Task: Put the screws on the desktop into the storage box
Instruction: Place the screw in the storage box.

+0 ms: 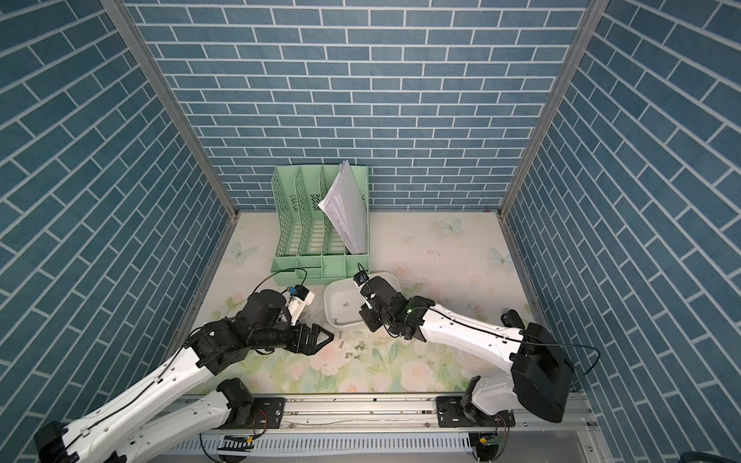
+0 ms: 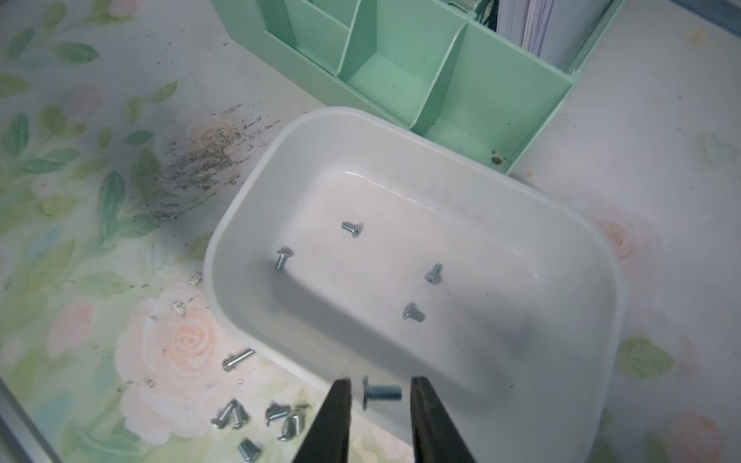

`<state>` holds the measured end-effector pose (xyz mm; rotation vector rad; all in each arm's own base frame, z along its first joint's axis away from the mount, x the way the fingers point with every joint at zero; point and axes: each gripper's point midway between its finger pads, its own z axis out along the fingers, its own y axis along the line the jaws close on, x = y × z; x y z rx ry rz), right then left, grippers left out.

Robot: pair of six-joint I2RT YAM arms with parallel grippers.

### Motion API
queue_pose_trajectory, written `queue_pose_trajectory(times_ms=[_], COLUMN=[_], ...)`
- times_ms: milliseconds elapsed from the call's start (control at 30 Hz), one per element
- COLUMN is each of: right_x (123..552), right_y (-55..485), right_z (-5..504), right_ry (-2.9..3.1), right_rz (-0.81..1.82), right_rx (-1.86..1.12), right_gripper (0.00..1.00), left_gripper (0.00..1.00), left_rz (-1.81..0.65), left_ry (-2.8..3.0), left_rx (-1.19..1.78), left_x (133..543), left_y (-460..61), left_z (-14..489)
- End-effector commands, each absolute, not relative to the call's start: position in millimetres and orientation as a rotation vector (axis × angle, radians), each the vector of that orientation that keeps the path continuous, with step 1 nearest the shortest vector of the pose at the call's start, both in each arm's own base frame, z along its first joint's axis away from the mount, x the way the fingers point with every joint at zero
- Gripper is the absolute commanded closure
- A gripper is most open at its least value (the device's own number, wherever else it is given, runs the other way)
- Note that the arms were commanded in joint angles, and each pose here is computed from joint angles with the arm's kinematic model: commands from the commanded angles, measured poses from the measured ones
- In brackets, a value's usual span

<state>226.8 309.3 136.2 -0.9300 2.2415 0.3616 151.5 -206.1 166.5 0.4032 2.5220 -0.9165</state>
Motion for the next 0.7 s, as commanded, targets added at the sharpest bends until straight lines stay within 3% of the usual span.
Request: queue_pose_trajectory(times_ms=[0,267,667], right_x=[235.6,227.9,162.8], right_y=[318.2,305.8,278.9], right_z=[145.5,162.5,173.4], right_ry=[2.198,2.184,2.209], right_rz=[0.384,0.441,0.76], right_rx=[-0.96,-0.94,-0.932], right_gripper=[0.57,0.39,0.11], left_gripper=[0.0,0.0,0.0], left_rz=[-0.889,-0.864,-0.755], left_ry=[2.515,2.524,2.582], left_rx=[0.399,0.395,0.369], left_x=[155.6,158.0,169.8], left_y=[-203.8,-202.5,-199.6], left_z=[164.0,161.0,143.6])
